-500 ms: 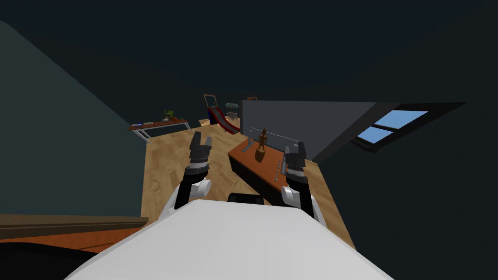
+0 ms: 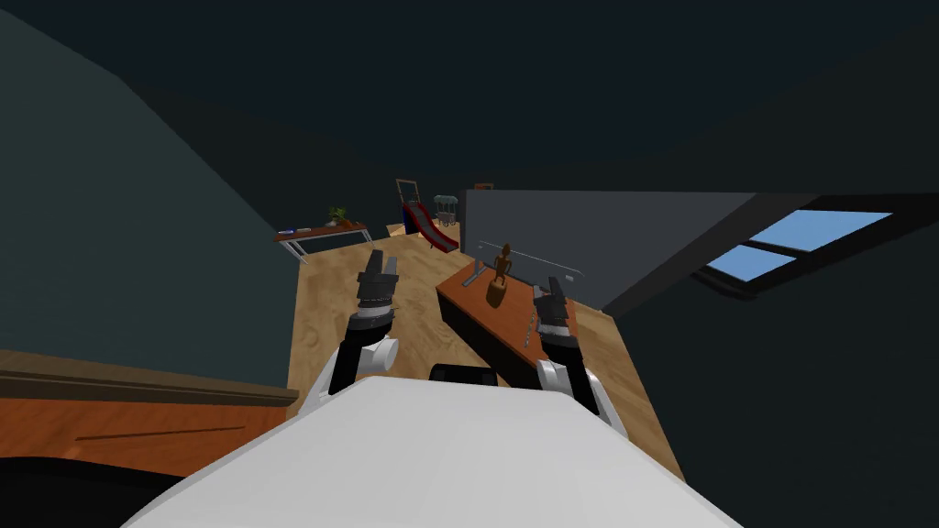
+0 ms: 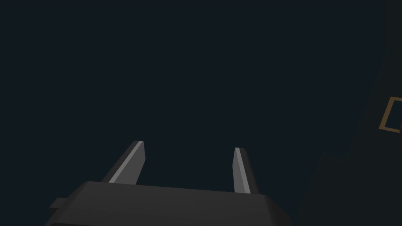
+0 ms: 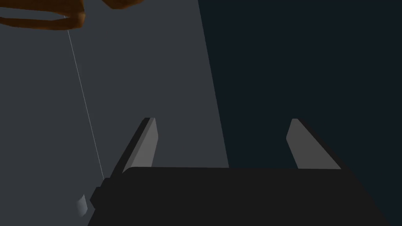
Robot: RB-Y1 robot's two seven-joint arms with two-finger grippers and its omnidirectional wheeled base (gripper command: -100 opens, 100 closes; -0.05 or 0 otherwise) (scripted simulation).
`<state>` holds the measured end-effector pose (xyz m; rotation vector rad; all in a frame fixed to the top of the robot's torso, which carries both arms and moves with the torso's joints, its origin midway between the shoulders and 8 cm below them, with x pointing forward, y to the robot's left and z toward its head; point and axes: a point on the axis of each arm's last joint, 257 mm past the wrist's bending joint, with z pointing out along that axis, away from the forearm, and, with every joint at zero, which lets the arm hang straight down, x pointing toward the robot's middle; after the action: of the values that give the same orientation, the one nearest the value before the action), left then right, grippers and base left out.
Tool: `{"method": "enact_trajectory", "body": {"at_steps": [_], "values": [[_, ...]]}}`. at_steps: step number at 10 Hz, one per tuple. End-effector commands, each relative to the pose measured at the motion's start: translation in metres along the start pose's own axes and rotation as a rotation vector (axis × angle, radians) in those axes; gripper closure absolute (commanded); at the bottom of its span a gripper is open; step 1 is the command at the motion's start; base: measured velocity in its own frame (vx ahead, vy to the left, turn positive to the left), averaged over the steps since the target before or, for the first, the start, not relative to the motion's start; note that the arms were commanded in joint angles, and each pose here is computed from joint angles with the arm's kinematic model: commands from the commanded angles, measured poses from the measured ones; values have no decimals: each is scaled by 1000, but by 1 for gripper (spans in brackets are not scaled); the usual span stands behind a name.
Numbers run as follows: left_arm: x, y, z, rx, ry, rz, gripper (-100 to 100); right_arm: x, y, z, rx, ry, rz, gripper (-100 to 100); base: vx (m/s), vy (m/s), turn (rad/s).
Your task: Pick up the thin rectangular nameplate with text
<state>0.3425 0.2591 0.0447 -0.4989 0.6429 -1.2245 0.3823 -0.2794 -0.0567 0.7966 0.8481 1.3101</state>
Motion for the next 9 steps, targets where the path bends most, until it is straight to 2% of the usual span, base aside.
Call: {"method": "enact_trajectory", "body": {"at_steps": [1, 4, 5, 8, 9], "values": [[0, 0, 0, 0, 0, 0, 0, -3, -27, -14, 81, 16, -17, -100, 2, 27, 180], [0, 0, 0, 0, 0, 0, 0, -17, -83, -44, 255, 40, -52, -100, 8, 30, 203], [0, 0, 0, 0, 0, 0, 0, -17, -83, -44, 255, 43, -54, -100, 7, 14, 46], [0, 0, 0, 0, 0, 0, 0, -37, -141, -88, 451, 64, -95, -100, 6, 18, 201], [0, 0, 0, 0, 0, 0, 0, -37, -143, -89, 454, 64, -95, -100, 9, 11, 115]]}}
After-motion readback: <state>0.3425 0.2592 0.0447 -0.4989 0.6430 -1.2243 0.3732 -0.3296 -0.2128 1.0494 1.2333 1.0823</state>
